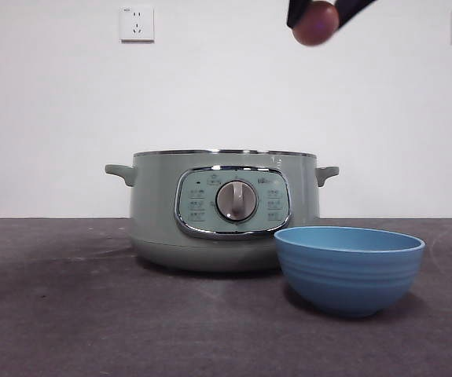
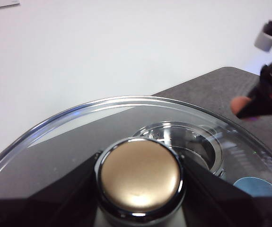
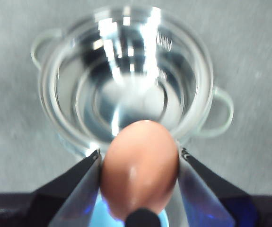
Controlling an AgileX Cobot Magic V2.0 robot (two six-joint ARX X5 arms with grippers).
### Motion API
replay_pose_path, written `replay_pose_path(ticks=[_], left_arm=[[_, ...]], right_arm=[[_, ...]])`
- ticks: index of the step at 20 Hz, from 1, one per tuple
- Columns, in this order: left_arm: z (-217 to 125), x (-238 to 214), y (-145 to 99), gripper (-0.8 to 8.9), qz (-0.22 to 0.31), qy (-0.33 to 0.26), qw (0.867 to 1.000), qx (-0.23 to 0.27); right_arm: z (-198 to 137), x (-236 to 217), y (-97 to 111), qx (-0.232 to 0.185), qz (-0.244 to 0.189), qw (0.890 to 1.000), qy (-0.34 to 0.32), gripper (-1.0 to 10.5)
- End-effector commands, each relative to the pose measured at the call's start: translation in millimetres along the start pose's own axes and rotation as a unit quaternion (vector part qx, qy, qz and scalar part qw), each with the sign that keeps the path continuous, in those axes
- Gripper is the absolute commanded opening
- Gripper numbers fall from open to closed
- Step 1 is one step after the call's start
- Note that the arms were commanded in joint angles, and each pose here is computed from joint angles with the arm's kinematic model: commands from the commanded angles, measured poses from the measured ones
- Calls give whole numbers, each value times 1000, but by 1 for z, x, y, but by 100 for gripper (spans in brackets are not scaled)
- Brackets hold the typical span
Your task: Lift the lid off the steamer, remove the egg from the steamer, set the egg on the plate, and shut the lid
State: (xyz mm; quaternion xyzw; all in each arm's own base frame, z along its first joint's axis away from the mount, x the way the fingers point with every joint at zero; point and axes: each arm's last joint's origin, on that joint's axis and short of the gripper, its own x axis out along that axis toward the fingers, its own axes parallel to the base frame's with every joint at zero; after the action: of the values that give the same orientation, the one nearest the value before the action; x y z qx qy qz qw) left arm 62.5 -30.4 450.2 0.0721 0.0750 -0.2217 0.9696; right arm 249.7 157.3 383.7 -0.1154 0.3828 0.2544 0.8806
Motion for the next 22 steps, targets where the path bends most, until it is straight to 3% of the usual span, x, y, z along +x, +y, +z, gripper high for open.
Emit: replay_pose_path(ticks=[1, 11, 18, 22], left_arm=[[6, -5, 1, -8, 2, -34, 999, -1], [6, -5, 1, -8, 2, -30, 1000, -1], [5, -5, 1, -8, 2, -26, 1000, -2], [5, -5, 1, -8, 2, -26, 1000, -2]], right_arm=[[-20, 15, 0, 1, -1, 1000, 15, -17], [-115, 94, 3, 46, 26, 997, 63, -17], [-135, 113, 4, 46, 27, 996, 72, -17], [-139, 130, 6, 46, 50, 994, 86, -17]])
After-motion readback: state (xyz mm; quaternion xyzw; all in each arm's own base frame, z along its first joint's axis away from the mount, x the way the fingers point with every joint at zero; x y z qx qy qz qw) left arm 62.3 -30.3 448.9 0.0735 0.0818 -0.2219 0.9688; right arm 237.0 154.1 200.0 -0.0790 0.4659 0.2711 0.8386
